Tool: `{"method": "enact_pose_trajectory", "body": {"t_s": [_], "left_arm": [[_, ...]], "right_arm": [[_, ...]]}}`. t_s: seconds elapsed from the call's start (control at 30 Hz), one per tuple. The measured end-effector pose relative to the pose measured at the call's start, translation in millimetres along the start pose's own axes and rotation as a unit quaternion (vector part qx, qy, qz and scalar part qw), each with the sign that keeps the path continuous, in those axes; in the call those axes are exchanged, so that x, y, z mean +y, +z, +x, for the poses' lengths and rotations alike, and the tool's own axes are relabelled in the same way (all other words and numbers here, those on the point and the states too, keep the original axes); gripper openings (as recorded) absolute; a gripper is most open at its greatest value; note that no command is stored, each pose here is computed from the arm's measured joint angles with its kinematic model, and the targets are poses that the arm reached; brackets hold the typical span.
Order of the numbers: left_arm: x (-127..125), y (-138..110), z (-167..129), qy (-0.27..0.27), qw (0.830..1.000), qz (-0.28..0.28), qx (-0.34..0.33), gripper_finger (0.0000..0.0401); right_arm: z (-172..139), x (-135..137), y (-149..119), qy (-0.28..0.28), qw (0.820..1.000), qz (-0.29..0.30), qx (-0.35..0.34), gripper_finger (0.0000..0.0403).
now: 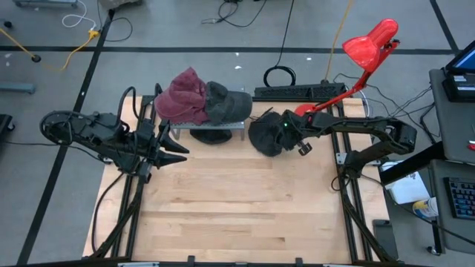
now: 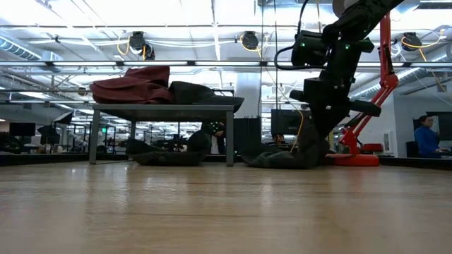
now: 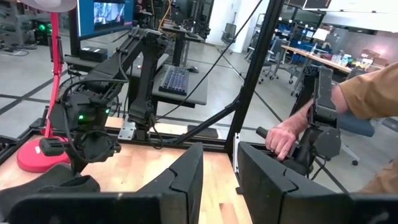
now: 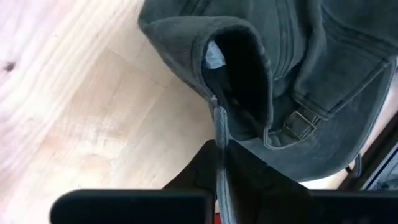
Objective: Pick & Place hat
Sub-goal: Stack the right black cap on top of the black cap on the shelf
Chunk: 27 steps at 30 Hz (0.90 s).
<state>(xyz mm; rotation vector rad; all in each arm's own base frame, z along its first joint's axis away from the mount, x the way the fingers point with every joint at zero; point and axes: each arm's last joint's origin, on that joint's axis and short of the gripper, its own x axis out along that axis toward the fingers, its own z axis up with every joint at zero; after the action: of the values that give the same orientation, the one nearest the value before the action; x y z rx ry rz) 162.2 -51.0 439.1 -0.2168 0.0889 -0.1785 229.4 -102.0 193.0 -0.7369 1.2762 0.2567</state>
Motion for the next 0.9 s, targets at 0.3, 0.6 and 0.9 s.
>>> {"method": "enact_pose_trajectory", "body": {"t_s": [0.3, 0.6, 0.9], "left_arm": [[1, 0, 0, 0.016, 1.000, 0.001, -0.004, 0.0102], [1, 0, 0, 0.025, 1.000, -0.002, -0.006, 0.0102], [2, 0, 0, 0.027, 1.000, 0.011, -0.006, 0.0102]], "right_arm": [[-16, 18, 15, 0.007, 1.000, -0.008, 0.006, 0.0004], [-75, 43, 19, -0.081, 0.996, 0.025, -0.037, 0.0002], [-133, 78, 13, -0.042, 0.972, 0.155, -0.174, 0.0001]]}}
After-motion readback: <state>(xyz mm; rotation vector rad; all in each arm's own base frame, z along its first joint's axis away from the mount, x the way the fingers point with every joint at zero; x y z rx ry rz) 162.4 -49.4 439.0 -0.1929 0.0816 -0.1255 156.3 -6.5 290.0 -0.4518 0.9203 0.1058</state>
